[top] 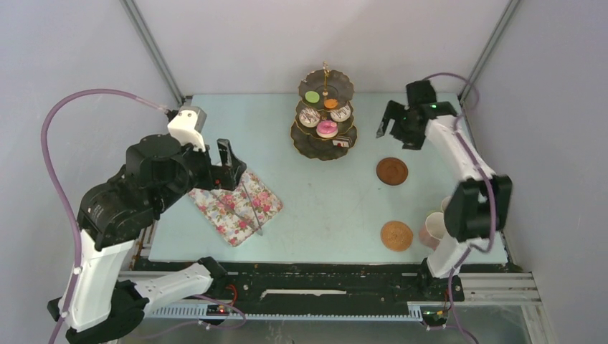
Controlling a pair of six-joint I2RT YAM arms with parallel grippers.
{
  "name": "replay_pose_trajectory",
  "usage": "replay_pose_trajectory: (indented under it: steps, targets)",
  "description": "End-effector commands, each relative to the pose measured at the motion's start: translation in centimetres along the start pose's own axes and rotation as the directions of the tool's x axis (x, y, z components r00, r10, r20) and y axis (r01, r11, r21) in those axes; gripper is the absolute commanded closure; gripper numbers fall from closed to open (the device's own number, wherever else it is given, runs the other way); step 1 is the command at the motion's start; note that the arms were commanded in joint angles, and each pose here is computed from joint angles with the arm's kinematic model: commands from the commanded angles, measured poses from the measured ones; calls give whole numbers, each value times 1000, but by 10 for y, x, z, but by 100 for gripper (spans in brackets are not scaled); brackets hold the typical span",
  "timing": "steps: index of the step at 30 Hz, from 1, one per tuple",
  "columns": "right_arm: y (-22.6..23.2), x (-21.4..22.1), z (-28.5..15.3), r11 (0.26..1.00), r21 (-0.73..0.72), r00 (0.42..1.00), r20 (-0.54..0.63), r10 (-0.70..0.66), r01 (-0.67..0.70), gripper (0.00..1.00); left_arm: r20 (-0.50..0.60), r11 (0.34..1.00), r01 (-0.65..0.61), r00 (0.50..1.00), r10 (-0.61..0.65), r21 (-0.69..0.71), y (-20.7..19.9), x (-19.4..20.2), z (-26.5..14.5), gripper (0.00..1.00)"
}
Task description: Serve the afternoon tea
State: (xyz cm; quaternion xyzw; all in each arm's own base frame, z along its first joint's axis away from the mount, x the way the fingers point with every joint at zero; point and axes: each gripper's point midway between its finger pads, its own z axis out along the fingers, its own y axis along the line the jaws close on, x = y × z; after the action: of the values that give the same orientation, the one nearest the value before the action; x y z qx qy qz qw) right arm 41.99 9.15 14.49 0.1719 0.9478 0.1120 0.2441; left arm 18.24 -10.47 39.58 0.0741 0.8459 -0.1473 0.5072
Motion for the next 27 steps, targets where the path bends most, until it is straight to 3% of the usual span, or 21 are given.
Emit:
replay_pose_trajectory:
  steps: [1, 8, 13, 15, 21, 27]
  targets:
    - [-27, -3, -91, 1000, 19, 993, 118, 10, -12, 6, 40, 999, -16, 999, 15, 31, -5, -7, -5, 2]
    - [-124, 68, -165, 959, 128, 955, 188, 228, -254, 8, 38, 996, -25, 999, 22, 87, -16, -4, -7, 2]
    - [-189, 118, -186, 857, 238, 882, 245, 402, -457, 9, 39, 991, -44, 998, 39, 129, -25, -4, -10, 2]
    - [-209, 131, -189, 793, 290, 841, 277, 465, -535, 11, 36, 988, -54, 998, 49, 145, -28, -2, -12, 2]
    - [-227, 139, -172, 702, 293, 759, 318, 568, -649, 19, 41, 982, -75, 997, 69, 175, -33, -1, -18, 2]
    - [-241, 134, -149, 680, 318, 750, 273, 602, -661, 31, 65, 983, -93, 994, 84, 157, -27, -5, -23, 2]
